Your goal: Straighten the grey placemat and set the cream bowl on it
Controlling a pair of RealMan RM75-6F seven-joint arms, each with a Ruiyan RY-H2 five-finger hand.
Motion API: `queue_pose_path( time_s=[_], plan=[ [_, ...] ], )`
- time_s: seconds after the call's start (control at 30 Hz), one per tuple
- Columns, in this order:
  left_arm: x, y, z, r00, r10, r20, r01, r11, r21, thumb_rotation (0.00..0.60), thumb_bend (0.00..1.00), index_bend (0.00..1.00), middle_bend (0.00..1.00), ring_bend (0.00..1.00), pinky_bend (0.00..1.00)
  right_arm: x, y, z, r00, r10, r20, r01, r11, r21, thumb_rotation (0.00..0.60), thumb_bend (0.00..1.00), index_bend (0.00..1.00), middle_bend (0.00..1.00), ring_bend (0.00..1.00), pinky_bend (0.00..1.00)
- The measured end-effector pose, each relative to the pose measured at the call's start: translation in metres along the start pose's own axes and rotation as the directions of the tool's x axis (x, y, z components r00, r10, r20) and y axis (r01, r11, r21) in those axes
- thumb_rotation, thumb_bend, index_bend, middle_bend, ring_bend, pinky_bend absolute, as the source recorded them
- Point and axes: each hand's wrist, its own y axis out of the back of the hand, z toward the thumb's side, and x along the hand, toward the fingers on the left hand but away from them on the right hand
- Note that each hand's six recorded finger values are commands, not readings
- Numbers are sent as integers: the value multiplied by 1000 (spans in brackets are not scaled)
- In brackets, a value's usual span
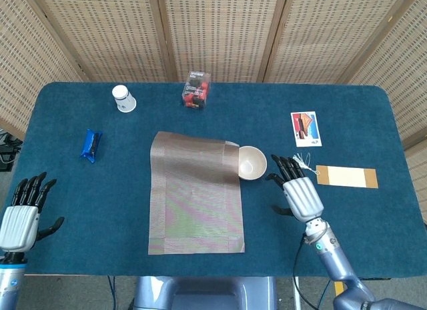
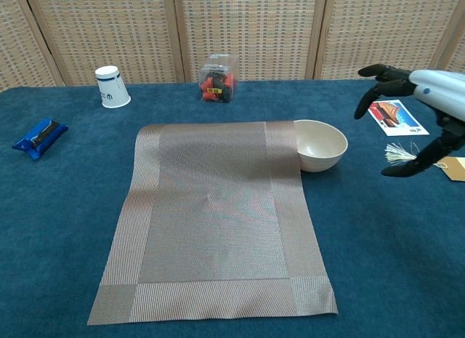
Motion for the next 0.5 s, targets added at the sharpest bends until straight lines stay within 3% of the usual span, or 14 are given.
queue_pose_path(
  time_s=[0.33,0.5],
  plan=[
    [5,-2,-4,1000,-9,-2,9,1000,-18,600,210,105,0,0,0,-53,-24,15,998,43,45,-43,999,-6,600,199,360,0,0,0],
    [7,0,-7,1000,-9,-8,9,999,-41,600,210,106,0,0,0,-65,-35,12,995,63,75,-64,998,2,600,198,387,0,0,0]
  ],
)
